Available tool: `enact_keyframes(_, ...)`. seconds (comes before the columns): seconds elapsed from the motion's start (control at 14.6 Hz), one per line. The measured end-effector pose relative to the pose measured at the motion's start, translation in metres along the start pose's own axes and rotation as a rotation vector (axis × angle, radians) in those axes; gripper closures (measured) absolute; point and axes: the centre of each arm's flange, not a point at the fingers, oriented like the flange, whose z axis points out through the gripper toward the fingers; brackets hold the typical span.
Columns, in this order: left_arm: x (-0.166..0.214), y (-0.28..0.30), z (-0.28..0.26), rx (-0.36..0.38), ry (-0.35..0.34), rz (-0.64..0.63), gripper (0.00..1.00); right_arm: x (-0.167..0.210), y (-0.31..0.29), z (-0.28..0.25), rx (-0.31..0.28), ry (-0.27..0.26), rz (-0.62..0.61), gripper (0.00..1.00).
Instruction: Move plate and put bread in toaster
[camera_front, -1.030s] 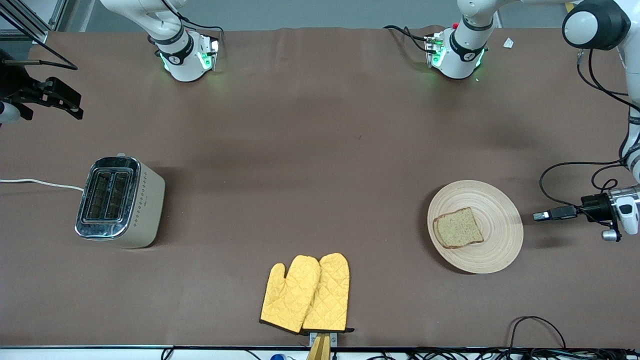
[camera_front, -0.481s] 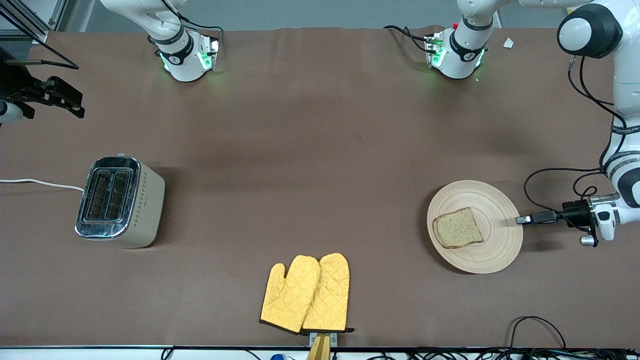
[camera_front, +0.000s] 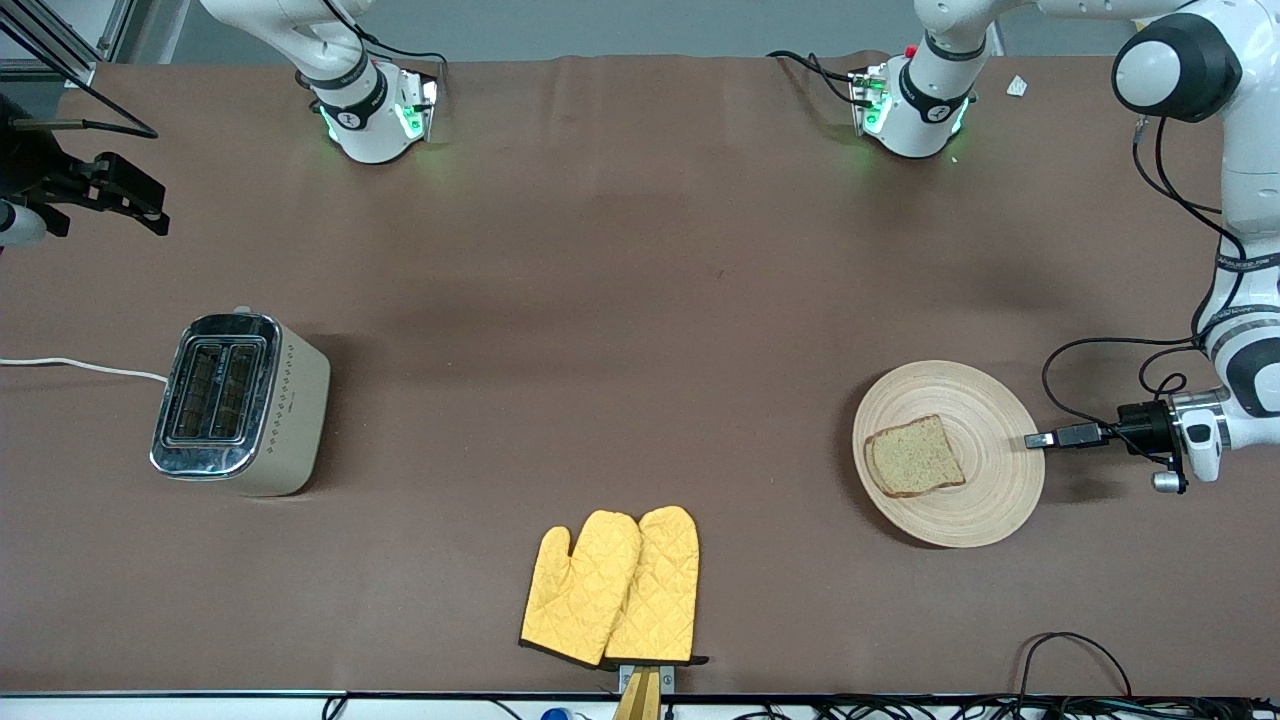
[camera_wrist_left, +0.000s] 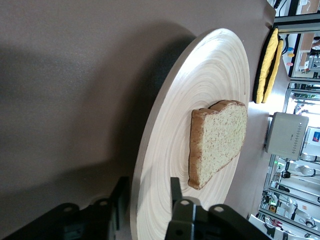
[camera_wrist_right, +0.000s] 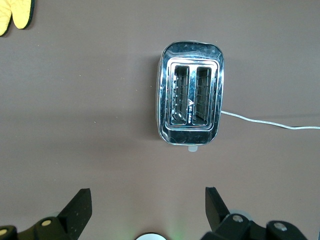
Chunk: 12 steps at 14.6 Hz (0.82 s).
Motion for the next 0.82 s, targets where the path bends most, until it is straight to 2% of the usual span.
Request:
enact_keyframes(0.07,0.0,-0.001,0.0,0.0,0.0,-0.001,0.62,0.0,0.0,0.0,0.0,0.0,0.0,0.0)
enact_keyframes(0.34,-0.001,-0.003,-0.001,0.0,0.003,-0.003,0.79,0.002,0.0,0.0,0.003,0.015,-0.001,0.0)
enact_keyframes(0.41,-0.001,-0.003,-0.001,0.0,0.003,-0.003,0.79,0.004,-0.002,0.001,0.012,0.023,-0.002,0.0)
enact_keyframes(0.55,-0.001,-0.002,-0.002,-0.014,0.005,0.026,0.9,0.011,-0.007,0.014,0.049,0.031,-0.005,0.0)
enact_keyframes(0.82,0.0,0.002,-0.003,-0.025,0.007,0.082,0.91,0.027,-0.017,0.051,0.116,0.041,0.034,0.0)
